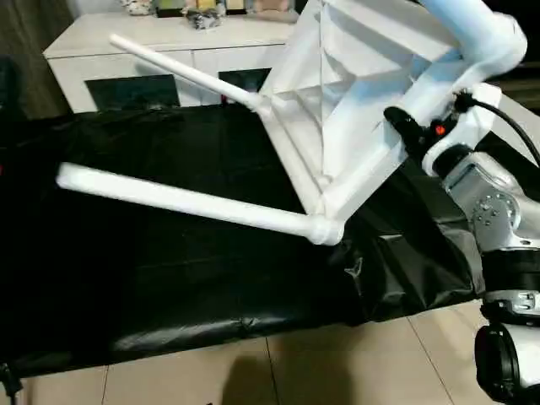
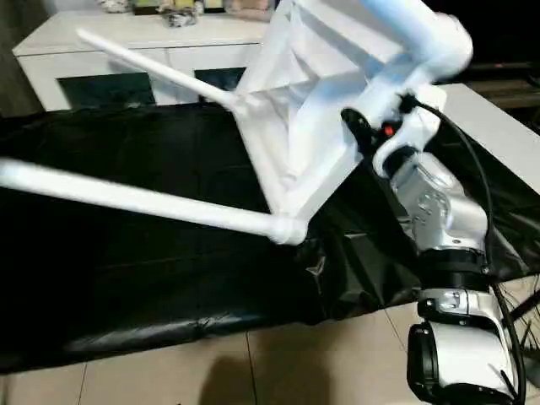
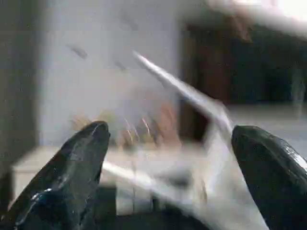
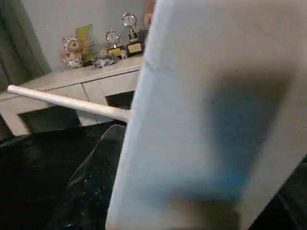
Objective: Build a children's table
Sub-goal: Flip table
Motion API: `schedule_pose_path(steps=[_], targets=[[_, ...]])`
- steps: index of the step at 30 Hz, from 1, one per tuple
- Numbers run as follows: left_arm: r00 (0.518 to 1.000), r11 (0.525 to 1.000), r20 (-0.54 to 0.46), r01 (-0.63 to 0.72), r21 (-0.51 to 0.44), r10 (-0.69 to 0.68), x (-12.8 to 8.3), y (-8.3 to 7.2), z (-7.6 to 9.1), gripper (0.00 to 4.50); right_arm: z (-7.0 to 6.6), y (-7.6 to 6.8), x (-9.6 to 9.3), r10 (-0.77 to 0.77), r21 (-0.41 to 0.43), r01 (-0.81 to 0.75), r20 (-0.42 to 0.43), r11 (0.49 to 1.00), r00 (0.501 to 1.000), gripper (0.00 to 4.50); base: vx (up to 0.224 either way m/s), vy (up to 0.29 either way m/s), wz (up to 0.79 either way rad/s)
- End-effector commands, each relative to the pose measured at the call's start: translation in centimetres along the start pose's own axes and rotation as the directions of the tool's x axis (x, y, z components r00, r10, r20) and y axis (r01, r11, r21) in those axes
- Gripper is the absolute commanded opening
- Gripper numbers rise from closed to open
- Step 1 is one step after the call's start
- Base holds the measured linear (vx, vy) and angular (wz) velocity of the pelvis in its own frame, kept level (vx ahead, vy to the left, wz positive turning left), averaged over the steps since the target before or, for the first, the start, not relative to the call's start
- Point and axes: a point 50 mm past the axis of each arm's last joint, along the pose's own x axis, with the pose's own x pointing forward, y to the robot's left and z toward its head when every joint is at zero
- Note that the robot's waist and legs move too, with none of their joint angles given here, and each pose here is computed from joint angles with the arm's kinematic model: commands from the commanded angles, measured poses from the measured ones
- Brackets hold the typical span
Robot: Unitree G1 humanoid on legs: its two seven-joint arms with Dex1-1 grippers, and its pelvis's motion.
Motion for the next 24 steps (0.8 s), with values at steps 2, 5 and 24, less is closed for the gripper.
schedule_pose_path(steps=[2,5,24], targets=[[0.924,0.942,-0.188,0.329,-0.059,-0.334,0.4,-4.8,-1.6,4.50,-1.3,0.4,0.4,-0.117,-0.198,0.104,-0.054,0.975,0.992,2.06,0.000,0.000,0.00],[0.849,0.892,-0.275,0.427,-0.146,-0.451,0.0,-6.8,-2.9,4.50,-1.6,1.2,0.8,-0.123,-0.226,0.107,-0.059,0.968,0.991,2.02,0.000,0.000,0.00],[0.737,0.834,-0.390,0.481,-0.272,-0.552,0.1,-9.3,-5.1,4.50,-3.7,5.4,2.3,0.101,-0.310,-0.156,-0.185,0.938,0.978,1.90,0.000,0.000,0.00]])
